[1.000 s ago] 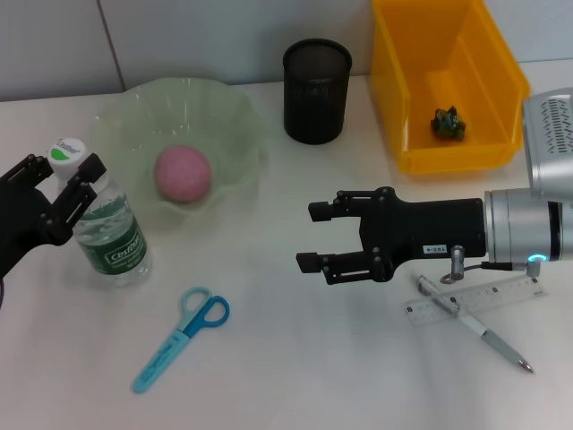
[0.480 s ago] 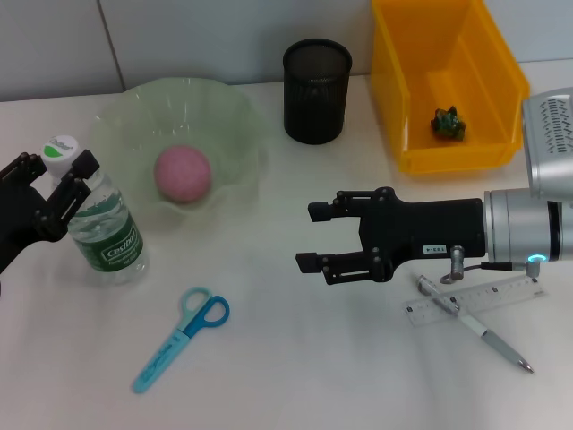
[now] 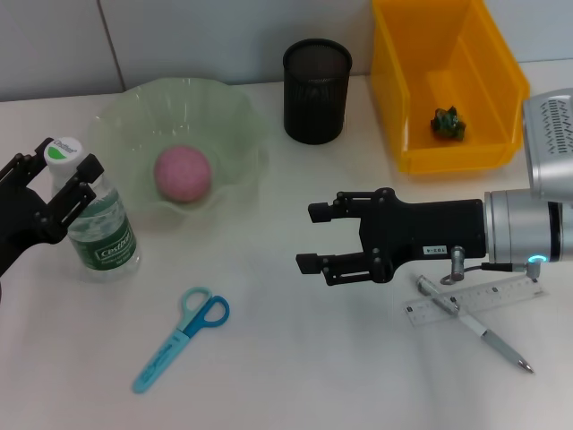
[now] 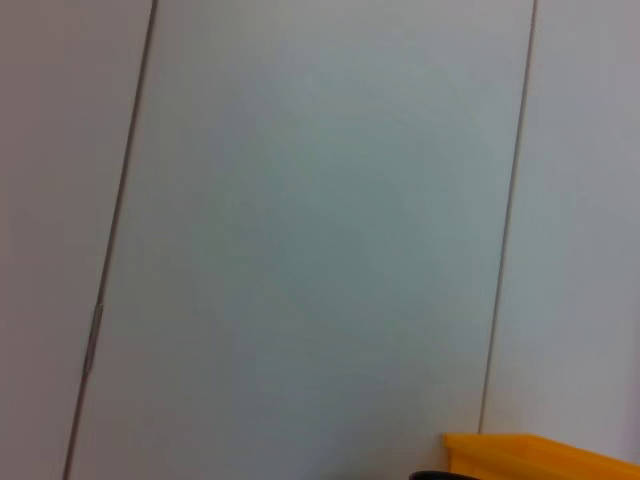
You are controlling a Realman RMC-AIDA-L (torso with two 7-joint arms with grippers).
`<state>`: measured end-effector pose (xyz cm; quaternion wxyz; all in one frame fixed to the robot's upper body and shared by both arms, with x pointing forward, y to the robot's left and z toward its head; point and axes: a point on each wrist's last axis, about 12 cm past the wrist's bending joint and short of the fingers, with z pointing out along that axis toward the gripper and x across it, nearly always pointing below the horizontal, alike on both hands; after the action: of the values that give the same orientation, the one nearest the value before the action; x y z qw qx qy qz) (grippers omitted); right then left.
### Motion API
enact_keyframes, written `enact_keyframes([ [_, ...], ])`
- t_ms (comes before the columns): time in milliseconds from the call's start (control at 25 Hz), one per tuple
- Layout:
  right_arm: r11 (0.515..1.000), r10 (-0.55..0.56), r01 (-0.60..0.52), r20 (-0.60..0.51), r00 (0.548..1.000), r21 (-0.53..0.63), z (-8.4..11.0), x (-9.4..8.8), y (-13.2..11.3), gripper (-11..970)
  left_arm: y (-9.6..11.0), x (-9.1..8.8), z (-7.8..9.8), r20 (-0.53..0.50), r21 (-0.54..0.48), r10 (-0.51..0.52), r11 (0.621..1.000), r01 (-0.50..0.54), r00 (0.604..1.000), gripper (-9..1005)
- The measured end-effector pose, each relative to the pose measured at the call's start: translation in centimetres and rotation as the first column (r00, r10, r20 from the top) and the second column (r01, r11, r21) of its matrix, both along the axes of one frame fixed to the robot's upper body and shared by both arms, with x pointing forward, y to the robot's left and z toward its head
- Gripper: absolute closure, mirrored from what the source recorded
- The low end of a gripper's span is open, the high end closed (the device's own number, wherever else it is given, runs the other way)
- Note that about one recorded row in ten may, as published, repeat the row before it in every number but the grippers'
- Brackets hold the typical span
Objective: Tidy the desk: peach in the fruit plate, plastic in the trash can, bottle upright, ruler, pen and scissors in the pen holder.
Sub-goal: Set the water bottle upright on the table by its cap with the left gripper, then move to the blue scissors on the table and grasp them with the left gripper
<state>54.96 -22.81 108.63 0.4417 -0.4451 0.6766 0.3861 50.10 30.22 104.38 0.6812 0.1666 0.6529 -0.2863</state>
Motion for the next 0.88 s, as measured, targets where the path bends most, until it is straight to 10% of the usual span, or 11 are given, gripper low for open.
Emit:
enact_keyframes([
  [880, 1.000, -0.002, 0.003, -0.010, 1.000, 0.007, 0.0, -0.1, -0.1, 233, 2.9, -2.1, 1.1, -0.039, -0.070, -0.042, 0.997, 0.039, 0.998, 172],
])
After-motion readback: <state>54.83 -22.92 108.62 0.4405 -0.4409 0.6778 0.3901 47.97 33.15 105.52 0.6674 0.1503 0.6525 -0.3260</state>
